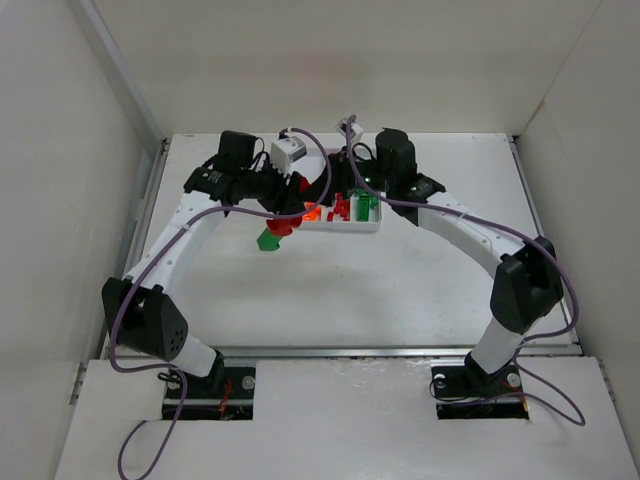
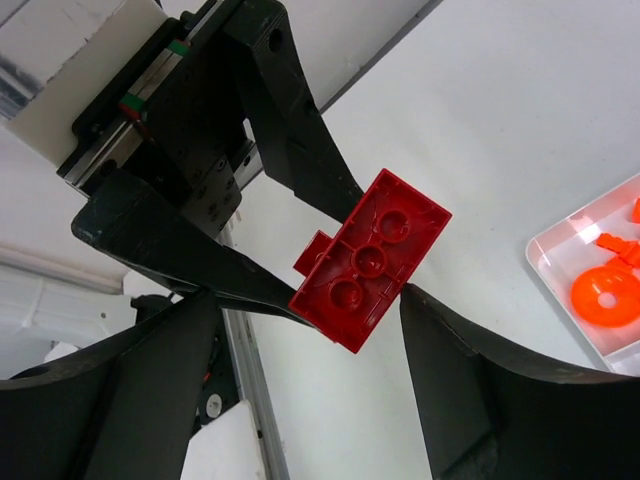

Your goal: Sort the legos into containers by color

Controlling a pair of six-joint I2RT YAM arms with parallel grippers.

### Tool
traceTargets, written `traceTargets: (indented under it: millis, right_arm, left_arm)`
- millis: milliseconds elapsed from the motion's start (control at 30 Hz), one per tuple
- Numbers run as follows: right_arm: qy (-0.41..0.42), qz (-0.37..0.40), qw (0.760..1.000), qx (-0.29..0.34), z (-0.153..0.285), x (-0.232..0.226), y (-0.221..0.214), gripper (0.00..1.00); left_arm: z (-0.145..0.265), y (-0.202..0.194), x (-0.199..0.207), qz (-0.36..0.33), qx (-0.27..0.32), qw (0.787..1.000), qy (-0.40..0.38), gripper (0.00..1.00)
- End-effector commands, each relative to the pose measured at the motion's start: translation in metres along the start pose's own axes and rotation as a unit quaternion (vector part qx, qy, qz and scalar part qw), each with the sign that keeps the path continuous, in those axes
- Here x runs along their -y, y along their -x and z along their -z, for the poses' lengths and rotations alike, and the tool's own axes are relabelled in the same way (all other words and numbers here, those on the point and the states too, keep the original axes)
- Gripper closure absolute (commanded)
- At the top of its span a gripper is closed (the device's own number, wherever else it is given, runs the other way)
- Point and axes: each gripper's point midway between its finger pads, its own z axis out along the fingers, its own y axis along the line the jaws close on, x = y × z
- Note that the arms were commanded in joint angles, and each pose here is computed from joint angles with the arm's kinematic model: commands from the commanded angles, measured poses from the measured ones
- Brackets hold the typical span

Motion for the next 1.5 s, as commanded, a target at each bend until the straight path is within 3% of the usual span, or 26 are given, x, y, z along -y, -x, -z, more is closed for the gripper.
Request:
traceTargets:
  millis: [0,167,300,567,633,1067,1100,1133,1233,1467]
  right_arm:
    - [0.020,0.005,1.000,0.022,-0.007,-0.012,0.020,0.23]
    - [0.014,-0.014,1.000,0.020,-0.009,-0.004,0.020,0.27]
    - [0.017,-0.028,0.999,0.021,0.000,0.006,0.026,0.40]
    - [0.036,-0.028,0.999,0.014,-0.005,-0.003,0.028,0.37]
    - [0.036,-0.028,0.999,0.014,-0.007,-0.002,0.028,0.40]
    - [0.079,-0.034,0.996,-0.023,-0.017,-0.007,0.012,0.98]
    - [0.079,-0.034,0.996,-0.023,-0.017,-0.007,0.012,0.98]
    - [0.079,-0.034,0.996,-0.023,-0.017,-0.007,0.012,0.91]
    - [0.079,-0.034,0.996,-0.023,-0.017,-0.007,0.012,0.51]
    - [0.073,-0.035,0.996,-0.020,-0.016,-0.006,0.012,0.49]
  left_arm:
    - [0.008,0.032,0.013,-0.037,0.046,0.998,-0.016,1.00]
    - [0.010,0.034,0.014,-0.044,0.050,0.998,-0.015,1.00]
    - [0.009,0.031,0.012,-0.041,0.045,0.998,-0.011,1.00]
    - [0.009,0.030,0.010,-0.045,0.044,0.998,-0.006,1.00]
    - [0.008,0.030,0.012,-0.048,0.042,0.998,-0.005,1.00]
    - [0.010,0.041,-0.008,-0.038,0.046,0.997,0.058,1.00]
    - [0.009,0.037,-0.010,-0.035,0.041,0.997,0.063,1.00]
    - [0.007,0.034,-0.012,-0.035,0.039,0.996,0.068,1.00]
    - [0.006,0.030,-0.014,-0.027,0.034,0.997,0.071,1.00]
    - [0.006,0.030,-0.015,-0.027,0.033,0.996,0.076,1.00]
